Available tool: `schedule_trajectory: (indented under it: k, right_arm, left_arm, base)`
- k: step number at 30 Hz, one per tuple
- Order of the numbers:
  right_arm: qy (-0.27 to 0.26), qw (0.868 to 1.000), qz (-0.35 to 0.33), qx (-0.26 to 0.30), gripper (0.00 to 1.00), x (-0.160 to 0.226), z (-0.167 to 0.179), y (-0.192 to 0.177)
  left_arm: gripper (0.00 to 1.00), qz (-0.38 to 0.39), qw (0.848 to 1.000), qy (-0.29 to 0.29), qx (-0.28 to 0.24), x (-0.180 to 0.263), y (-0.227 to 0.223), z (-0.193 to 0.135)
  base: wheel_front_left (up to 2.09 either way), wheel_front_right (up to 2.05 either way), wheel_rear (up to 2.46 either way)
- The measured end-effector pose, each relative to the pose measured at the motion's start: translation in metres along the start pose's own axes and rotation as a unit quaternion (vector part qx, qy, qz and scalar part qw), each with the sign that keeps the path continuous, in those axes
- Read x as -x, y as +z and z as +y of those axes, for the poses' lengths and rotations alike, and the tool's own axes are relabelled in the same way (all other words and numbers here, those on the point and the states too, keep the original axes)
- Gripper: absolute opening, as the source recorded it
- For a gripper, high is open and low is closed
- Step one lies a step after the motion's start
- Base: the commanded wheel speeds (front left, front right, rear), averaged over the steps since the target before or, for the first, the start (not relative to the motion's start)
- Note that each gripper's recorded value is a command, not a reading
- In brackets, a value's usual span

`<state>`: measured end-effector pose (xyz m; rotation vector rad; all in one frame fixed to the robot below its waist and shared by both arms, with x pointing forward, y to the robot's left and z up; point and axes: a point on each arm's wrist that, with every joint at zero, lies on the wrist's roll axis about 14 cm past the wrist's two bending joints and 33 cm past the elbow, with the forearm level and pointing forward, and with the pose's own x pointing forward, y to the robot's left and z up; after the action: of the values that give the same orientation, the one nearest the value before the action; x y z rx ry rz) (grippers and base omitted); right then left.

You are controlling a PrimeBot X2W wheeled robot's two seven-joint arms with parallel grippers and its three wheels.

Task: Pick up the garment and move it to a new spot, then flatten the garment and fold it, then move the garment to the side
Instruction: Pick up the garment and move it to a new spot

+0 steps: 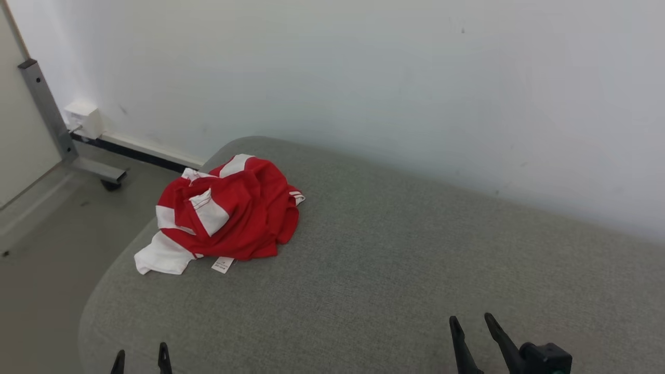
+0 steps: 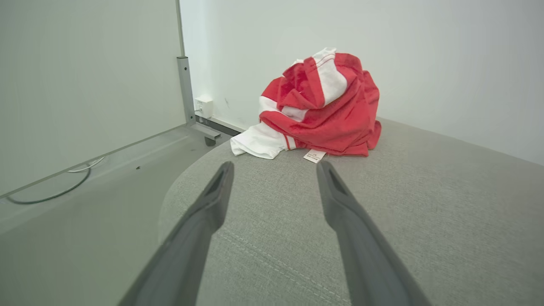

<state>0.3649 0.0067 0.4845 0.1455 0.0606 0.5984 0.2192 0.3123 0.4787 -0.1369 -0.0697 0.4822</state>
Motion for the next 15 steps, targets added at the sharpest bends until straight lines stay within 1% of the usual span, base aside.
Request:
schedule_trajectory:
  k: [7, 15]
  right_arm:
    - [0.049, 0.999, 0.016, -0.002, 1.00, -0.026, 0.025, -0.009]
    - [0.072, 0.997, 0.027, -0.004, 1.00, -0.038, 0.037, -0.016]
  left_arm:
    - [1.00, 0.008, 0.998, 0.058, -0.004, 0.011, -0.002, 0.029]
    - [1.00, 0.016, 0.996, 0.086, -0.001, 0.018, -0.005, 0.042]
  base:
    - [0.00, 0.00, 0.00]
    - [0.00, 0.00, 0.00]
